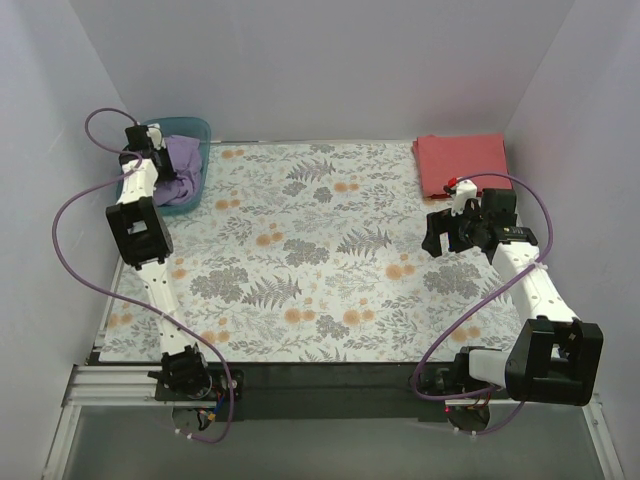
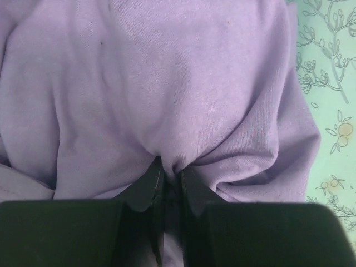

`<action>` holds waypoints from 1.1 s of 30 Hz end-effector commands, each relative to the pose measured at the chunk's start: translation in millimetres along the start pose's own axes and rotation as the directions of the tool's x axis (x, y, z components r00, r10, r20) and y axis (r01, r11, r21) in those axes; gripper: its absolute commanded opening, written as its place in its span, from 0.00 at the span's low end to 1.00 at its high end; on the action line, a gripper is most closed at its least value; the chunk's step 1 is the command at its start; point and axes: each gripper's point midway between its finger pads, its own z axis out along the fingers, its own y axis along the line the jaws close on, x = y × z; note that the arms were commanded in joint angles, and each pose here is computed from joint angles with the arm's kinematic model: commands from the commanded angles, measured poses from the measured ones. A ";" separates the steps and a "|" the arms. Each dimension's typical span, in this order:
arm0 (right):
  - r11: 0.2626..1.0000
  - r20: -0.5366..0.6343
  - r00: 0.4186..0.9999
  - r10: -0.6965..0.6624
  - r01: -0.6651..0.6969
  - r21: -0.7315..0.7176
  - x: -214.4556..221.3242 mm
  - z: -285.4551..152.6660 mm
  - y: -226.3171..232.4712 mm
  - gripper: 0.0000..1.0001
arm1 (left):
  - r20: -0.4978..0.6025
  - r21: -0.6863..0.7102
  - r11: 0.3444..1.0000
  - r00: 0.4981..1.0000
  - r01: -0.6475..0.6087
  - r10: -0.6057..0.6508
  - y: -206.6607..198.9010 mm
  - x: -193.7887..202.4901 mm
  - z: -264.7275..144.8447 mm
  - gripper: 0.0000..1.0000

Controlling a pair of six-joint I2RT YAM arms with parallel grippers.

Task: Fold and stack the t-shirts
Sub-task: Grab the tshirt from the pile, then move the tshirt to the center of the board

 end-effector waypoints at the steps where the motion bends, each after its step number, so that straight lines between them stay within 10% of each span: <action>1: 1.000 0.016 1.000 -0.018 0.018 -0.015 -8.6 -2.8 2.8 0.98 | 0.060 0.076 0.997 0.998 -0.007 0.002 -25.3 -33.8 -30.8 0.00; 6: 1.000 0.025 1.000 -0.013 0.014 -0.028 -11.2 -3.3 5.5 0.98 | 0.340 0.123 0.992 0.940 -0.009 -0.033 -43.0 -139.6 -120.3 0.00; 11: 0.999 0.035 0.999 -0.009 0.010 -0.035 -14.4 -4.8 7.4 0.98 | 0.629 0.193 0.979 0.774 -0.060 -0.076 -67.8 -231.1 -244.1 0.00; 19: 0.999 0.055 0.998 -0.012 0.014 -0.039 -17.6 -9.6 10.8 0.98 | 0.742 0.420 0.887 0.635 -0.193 -0.213 -131.5 -271.4 -385.3 0.00; 23: 0.999 0.066 0.998 -0.016 0.019 -0.042 -22.3 -11.0 11.3 0.98 | 0.692 0.589 0.758 0.659 -0.280 -0.294 -193.7 -253.2 -446.0 0.00; 29: 0.998 0.080 0.997 -0.020 0.025 -0.064 -31.4 -14.7 15.1 0.99 | 0.478 0.812 0.474 0.854 -0.339 -0.208 -275.2 -148.0 -468.4 0.00; 30: 0.997 0.075 0.997 -0.018 0.023 -0.075 -30.7 -15.5 16.9 0.98 | 0.446 0.849 0.377 0.885 -0.370 -0.136 -284.3 -117.0 -469.4 0.14; 32: 0.996 0.078 0.997 -0.024 0.031 -0.079 -35.3 -17.9 17.4 0.98 | 0.338 0.884 0.376 0.935 -0.278 -0.104 -277.5 -69.5 -450.7 0.75; 33: 0.996 0.073 0.997 -0.029 0.035 -0.083 -35.3 -19.0 18.2 0.98 | 0.368 0.861 0.401 0.927 -0.313 -0.069 -270.6 -56.7 -443.3 0.89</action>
